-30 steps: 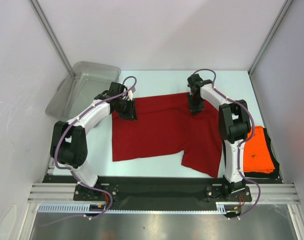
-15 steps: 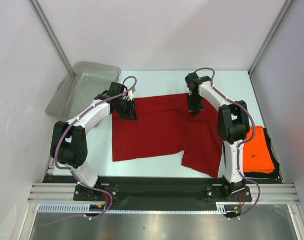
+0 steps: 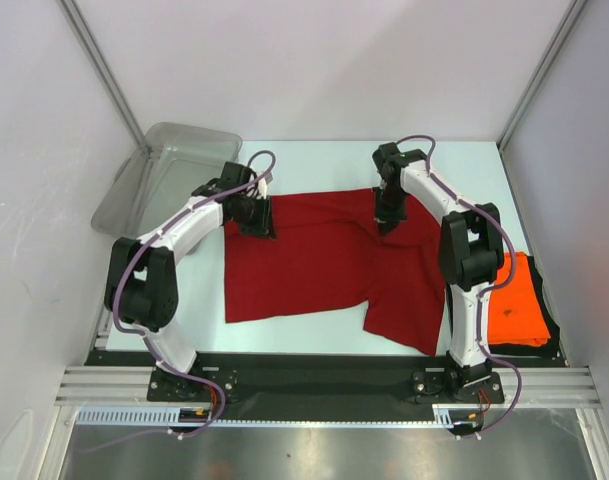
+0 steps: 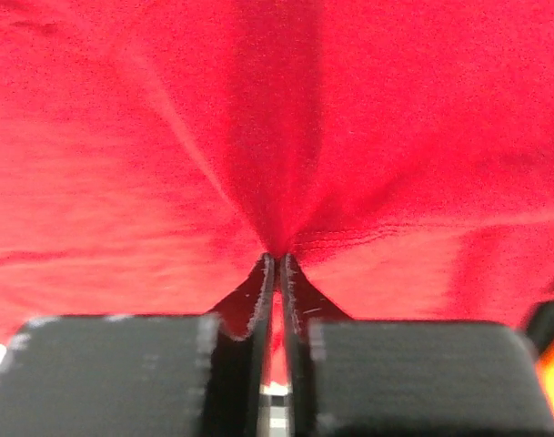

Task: Fold and stack the t-shirts
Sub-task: Fold the tshirt

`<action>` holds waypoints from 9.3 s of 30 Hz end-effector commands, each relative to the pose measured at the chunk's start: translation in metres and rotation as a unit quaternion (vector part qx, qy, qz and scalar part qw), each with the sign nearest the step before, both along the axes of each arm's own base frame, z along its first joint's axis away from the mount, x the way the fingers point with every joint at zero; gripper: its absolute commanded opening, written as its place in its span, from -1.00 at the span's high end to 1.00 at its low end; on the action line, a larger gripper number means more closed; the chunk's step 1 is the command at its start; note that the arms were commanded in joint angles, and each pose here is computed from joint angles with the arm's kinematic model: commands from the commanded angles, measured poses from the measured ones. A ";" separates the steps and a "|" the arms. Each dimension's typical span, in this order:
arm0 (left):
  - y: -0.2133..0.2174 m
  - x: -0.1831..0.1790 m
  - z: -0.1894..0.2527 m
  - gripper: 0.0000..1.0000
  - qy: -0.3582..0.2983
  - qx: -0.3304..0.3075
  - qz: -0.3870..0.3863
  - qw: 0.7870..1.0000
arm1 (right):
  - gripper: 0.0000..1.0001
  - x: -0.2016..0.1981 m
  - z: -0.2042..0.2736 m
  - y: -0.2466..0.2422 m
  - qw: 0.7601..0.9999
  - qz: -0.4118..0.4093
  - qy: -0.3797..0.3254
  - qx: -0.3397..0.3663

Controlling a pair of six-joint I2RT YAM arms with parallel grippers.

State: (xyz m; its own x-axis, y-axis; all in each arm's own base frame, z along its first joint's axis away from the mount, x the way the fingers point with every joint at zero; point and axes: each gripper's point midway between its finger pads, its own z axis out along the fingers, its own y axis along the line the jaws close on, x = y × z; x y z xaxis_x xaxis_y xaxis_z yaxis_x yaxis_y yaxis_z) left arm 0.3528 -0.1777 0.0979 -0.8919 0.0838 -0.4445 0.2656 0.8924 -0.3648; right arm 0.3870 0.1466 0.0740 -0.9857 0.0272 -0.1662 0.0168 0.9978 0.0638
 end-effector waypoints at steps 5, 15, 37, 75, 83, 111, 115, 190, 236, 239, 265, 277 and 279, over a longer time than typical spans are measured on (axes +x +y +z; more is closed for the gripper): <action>-0.003 0.029 0.019 0.39 -0.030 0.002 0.000 1.000 | 0.28 -0.007 0.018 0.032 0.992 -0.046 0.028 0.112; 0.003 0.056 0.014 0.38 -0.027 -0.010 0.016 0.999 | -0.30 0.138 0.063 -0.087 0.931 -0.228 -0.226 0.175; 0.039 0.114 -0.043 0.39 0.037 0.008 0.085 0.996 | -0.13 0.212 0.008 -0.134 0.934 -0.208 -0.232 0.171; 0.060 0.107 -0.091 0.39 0.093 0.058 0.105 0.988 | 0.53 0.228 -0.033 -0.197 0.940 -0.222 -0.243 0.086; 0.046 0.101 -0.020 0.21 0.020 0.057 0.078 0.995 | -0.25 0.197 0.032 -0.209 0.940 -0.259 -0.219 0.044; 0.014 0.108 0.015 0.02 -0.051 0.035 0.043 0.997 | -0.74 0.173 0.014 -0.177 0.959 -0.101 -0.257 0.062; 0.009 0.103 0.013 0.06 -0.037 0.022 0.042 0.998 | -0.80 0.189 0.005 -0.171 0.956 -0.071 -0.272 0.089; 0.061 0.228 -0.036 0.10 -0.126 0.215 0.112 0.962 | 1.00 0.239 -0.021 -0.255 0.938 -0.165 -0.304 0.007; 0.088 0.239 -0.064 0.99 -0.089 0.206 0.088 0.970 | 1.00 0.234 -0.013 -0.249 0.941 -0.140 -0.309 -0.017; 0.089 0.248 -0.055 0.99 -0.112 0.206 0.095 0.967 | 1.00 0.236 -0.012 -0.248 0.939 -0.142 -0.314 -0.016; 0.125 0.301 -0.004 0.85 -0.244 0.268 0.132 0.923 | 1.00 0.276 -0.012 -0.224 0.923 -0.126 -0.363 -0.005; 0.088 0.262 0.038 0.11 -0.243 0.223 0.134 0.934 | -0.22 0.244 0.044 -0.246 0.924 -0.196 -0.325 -0.054; 0.070 0.242 0.054 0.11 -0.237 0.203 0.140 0.940 | -0.41 0.234 0.061 -0.247 0.921 -0.217 -0.321 -0.047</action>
State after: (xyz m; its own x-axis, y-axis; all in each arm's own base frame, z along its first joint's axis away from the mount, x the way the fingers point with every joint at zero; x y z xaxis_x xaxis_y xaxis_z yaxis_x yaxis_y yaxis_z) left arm 0.6065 -0.0753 0.0567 -0.7240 0.1921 -0.6626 0.0715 0.9762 0.2049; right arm 0.6409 -0.0874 0.0756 -0.6254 0.3007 -0.7200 0.3194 0.9406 0.1154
